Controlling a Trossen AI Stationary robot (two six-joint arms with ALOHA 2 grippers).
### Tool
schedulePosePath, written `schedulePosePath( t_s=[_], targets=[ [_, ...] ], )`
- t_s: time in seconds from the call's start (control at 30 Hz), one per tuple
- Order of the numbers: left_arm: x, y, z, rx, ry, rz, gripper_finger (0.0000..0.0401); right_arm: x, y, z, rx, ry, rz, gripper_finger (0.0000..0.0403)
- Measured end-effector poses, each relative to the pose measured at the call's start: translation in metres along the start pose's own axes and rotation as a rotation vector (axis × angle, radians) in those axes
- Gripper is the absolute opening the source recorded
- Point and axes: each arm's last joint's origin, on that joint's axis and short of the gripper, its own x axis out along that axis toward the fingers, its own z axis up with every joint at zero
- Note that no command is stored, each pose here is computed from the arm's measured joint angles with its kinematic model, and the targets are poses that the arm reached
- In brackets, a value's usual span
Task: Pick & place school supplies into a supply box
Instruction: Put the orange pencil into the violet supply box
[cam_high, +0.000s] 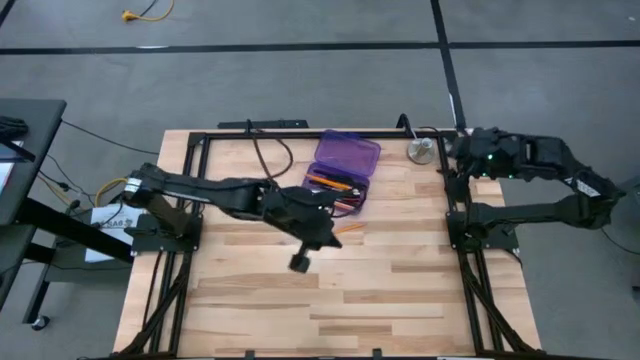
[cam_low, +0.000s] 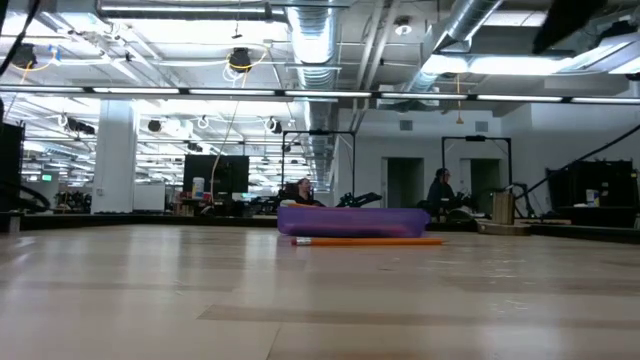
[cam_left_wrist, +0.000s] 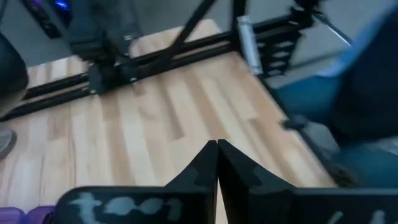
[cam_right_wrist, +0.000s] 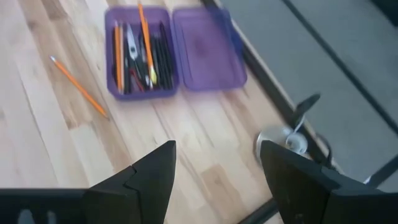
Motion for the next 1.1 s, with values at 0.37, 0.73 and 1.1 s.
schedulePosePath(
  t_s=[0.37,0.73,1.1],
  targets=[
    [0.06,0.06,-0.148,-0.173,-0.211,0.187,0.0,0.018,0.003,-0.04,0.056,0.017,-0.008,0.023],
    [0.09,0.068,-0.167,-0.216,-0.128,0.307,0.0024,0.021,0.003,-0.042,0.053,-0.002,-0.007,0.023],
    [0.131,0.073,-0.188,-0.288,0.064,0.33,0.0114,0.021,0.003,-0.043,0.049,0.006,-0.002,0.023]
  ],
)
